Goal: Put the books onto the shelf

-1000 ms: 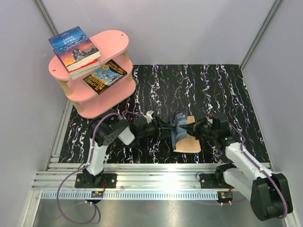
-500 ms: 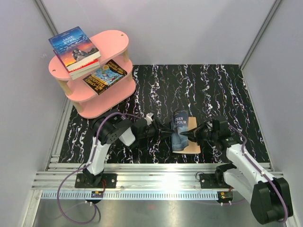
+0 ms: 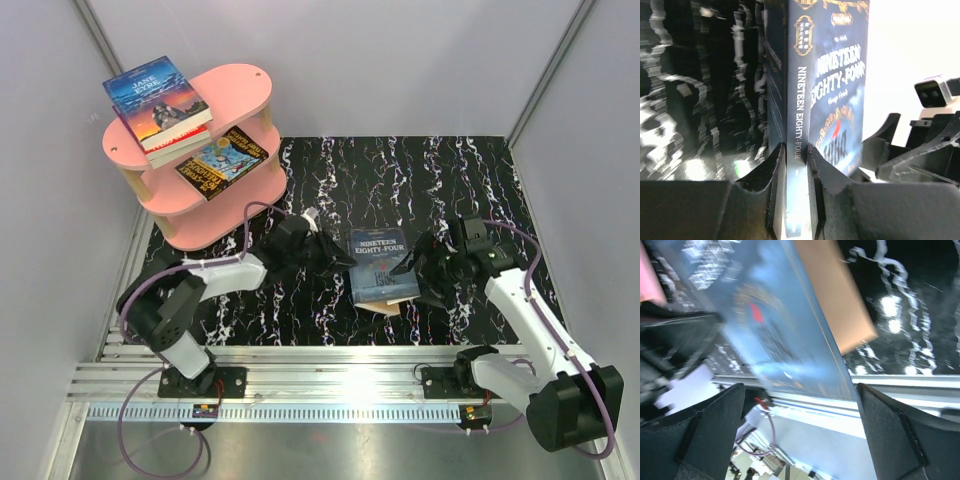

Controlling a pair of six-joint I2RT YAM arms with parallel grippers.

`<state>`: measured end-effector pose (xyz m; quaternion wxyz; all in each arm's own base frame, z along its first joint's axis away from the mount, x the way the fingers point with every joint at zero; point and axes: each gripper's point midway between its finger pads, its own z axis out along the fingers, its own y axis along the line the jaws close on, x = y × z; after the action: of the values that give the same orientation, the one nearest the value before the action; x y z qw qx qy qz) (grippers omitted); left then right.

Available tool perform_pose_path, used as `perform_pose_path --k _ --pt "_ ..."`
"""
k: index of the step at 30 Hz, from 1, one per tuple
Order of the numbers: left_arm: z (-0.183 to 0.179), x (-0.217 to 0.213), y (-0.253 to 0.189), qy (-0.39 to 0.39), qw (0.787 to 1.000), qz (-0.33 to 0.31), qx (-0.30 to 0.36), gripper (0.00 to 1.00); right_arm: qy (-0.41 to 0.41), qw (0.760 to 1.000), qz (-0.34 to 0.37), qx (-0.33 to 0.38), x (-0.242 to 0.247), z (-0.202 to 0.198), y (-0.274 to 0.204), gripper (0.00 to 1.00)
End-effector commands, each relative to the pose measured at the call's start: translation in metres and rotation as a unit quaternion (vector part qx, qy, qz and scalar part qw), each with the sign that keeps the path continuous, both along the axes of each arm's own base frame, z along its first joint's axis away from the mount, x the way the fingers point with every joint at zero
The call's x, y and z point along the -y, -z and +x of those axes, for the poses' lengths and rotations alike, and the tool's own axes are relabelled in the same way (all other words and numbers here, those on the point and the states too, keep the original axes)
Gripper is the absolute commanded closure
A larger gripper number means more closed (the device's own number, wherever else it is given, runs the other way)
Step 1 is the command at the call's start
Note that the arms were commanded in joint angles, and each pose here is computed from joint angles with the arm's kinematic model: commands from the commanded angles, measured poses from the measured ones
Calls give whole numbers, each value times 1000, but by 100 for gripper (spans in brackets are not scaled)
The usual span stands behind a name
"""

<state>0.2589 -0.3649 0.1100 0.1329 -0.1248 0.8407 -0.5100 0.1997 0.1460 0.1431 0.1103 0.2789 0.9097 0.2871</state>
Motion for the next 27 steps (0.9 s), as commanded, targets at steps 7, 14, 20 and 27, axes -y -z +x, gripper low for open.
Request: perform_pose_path --k 7,14,20,27 --pt "1 -66 -19 -60 989 126 52 100 -12 998 -13 -58 5 -31 36 0" --pt "13 -88 -66 -70 978 149 129 100 -17 996 44 -70 -14 -25 43 0" --pt "30 -100 -141 -59 961 124 240 100 -22 995 54 -79 -16 -31 52 0" --pt "50 -112 -214 -127 946 37 295 100 -31 994 56 -85 -16 -37 57 0"
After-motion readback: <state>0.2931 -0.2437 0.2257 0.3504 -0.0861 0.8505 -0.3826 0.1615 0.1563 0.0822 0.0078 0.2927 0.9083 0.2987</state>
